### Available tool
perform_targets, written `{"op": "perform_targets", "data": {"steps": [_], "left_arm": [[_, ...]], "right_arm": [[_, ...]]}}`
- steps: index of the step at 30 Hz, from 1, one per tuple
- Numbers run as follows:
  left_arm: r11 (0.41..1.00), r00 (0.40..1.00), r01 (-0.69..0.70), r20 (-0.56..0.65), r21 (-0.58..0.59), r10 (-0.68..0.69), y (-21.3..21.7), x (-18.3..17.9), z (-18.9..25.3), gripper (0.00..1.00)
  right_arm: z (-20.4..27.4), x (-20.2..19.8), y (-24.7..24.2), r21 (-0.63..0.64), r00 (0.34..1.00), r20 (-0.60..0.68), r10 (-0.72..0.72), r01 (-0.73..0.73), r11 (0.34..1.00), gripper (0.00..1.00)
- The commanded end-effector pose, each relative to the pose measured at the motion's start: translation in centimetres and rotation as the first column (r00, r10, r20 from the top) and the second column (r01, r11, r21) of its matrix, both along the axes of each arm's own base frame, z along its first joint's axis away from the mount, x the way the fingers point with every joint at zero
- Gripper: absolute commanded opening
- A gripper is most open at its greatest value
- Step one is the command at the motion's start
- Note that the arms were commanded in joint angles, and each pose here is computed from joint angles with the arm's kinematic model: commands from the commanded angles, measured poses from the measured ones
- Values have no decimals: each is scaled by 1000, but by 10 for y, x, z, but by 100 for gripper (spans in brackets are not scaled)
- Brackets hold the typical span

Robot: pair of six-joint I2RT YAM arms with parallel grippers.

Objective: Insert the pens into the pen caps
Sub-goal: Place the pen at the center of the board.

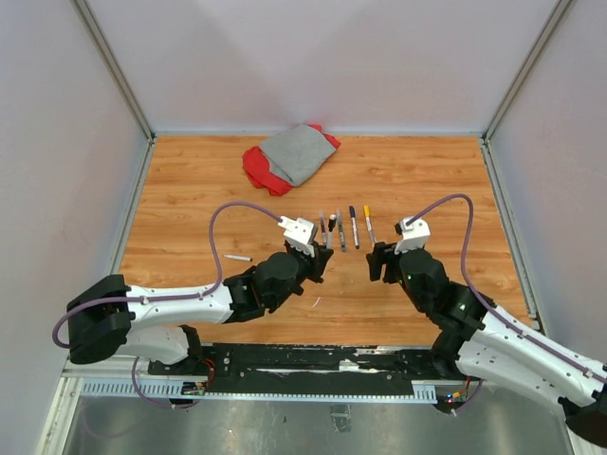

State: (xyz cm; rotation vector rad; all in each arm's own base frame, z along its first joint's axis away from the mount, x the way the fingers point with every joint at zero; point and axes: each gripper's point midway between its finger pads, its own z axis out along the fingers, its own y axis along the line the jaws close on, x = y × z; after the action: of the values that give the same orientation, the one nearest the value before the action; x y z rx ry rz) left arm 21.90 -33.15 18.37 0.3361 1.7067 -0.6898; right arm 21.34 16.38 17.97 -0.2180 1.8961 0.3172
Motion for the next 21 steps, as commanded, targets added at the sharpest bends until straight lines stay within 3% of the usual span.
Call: {"op": "perform_targets", "data": {"steps": [1, 4, 7, 14, 21], "left_arm": [[979, 970, -187, -142, 79, 197, 19, 19, -8, 1], [978, 942, -173, -270, 119, 200, 18, 28, -22, 0], [972, 889, -161, -403, 173, 219, 24, 43, -49, 0], [903, 736, -190, -552, 386, 391, 41, 74, -111, 1], [863, 657, -248, -578, 439, 483, 56, 91, -142, 0]], "right_arm": [[-24, -5, -19, 13, 983, -182, -4, 7, 1000, 68], [-30, -7, -25, 38, 975, -221, -6, 15, 999, 72], [-34, -11, -27, 44, 970, -243, 0, 11, 999, 82], [-43, -23, -33, 67, 961, -278, -15, 35, 997, 100], [-55, -31, -42, 83, 945, -321, -62, 94, 992, 99]]}}
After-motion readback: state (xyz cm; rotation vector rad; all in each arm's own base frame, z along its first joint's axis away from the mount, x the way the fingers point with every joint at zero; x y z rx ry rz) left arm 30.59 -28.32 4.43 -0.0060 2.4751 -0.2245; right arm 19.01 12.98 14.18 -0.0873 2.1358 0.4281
